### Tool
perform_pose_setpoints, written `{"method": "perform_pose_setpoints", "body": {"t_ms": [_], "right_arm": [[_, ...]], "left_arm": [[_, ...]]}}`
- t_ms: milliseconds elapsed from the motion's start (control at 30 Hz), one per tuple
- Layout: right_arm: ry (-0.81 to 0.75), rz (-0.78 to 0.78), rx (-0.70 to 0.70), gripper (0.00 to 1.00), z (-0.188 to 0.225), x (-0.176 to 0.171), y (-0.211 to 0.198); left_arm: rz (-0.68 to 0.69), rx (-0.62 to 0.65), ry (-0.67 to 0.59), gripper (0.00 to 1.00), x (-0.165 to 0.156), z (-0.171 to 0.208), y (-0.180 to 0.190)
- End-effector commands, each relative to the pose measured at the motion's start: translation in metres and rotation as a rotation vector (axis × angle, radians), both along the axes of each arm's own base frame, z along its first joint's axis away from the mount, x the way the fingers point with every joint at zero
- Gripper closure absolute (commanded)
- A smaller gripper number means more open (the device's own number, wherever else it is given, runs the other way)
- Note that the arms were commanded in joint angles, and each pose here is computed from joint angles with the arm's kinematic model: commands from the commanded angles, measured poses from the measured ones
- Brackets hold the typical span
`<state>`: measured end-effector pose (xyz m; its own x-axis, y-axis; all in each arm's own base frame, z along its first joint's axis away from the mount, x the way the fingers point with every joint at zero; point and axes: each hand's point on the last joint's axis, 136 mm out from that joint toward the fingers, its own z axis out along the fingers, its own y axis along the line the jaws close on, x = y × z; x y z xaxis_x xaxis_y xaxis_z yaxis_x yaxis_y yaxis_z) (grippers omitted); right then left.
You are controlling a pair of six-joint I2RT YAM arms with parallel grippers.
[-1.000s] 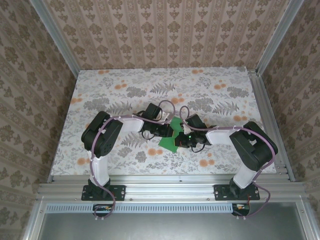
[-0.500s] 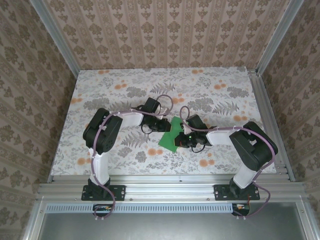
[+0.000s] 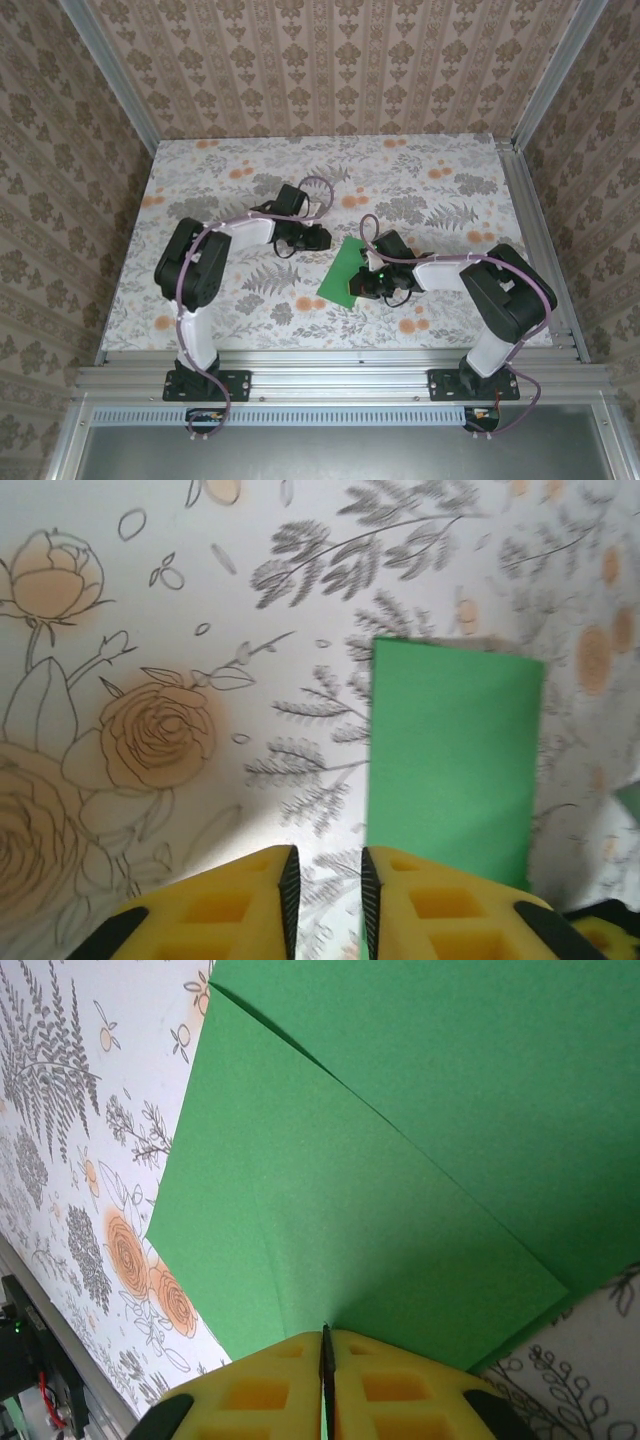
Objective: Fold a paper plane with a square sheet of paper (pick it up from the middle)
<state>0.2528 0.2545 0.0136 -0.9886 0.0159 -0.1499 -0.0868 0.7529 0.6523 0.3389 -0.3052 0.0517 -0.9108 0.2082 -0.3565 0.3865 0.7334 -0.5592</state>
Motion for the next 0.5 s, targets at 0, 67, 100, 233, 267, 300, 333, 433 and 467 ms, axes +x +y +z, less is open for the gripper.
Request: {"method": "perform_pose_setpoints", "body": {"t_ms": [0,67,100,233,267,300,333,433,467], "right_arm": [[0.062,0.002,-0.026,0.84,0.000,-0.013,-0.006],[0.044,-0.012,0.008,0.81,0.010,-0.007,-0.003],[0.038,-0.018,0.020,0.81,0.014,-0.005,-0.003],[0.011,-0.045,0.035,0.77,0.028,-0.001,-0.008],[0.005,-0.055,0.036,0.76,0.032,0.001,-0.010],[-0.001,-0.066,0.034,0.75,0.034,0.002,-0.014],[-0.004,-0.079,0.029,0.74,0.035,0.002,-0.018],[-0.014,-0.115,0.018,0.72,0.038,0.005,-0.031],[-0.015,-0.127,0.014,0.70,0.037,0.007,-0.035]], "left_arm": [[-0.019,-0.037,0.004,0.70,-0.021,0.025,-0.005],[-0.026,-0.036,0.007,0.67,-0.034,0.030,-0.006],[-0.025,-0.033,0.008,0.66,-0.038,0.032,-0.006],[-0.007,-0.011,0.027,0.61,-0.055,0.030,-0.003],[-0.007,-0.009,0.034,0.60,-0.060,0.027,-0.003],[-0.009,-0.012,0.036,0.60,-0.063,0.026,-0.005],[-0.010,-0.016,0.041,0.60,-0.067,0.023,-0.006],[-0.031,-0.020,0.052,0.60,-0.077,0.017,-0.014],[-0.034,-0.013,0.063,0.60,-0.080,0.012,-0.015]]}}
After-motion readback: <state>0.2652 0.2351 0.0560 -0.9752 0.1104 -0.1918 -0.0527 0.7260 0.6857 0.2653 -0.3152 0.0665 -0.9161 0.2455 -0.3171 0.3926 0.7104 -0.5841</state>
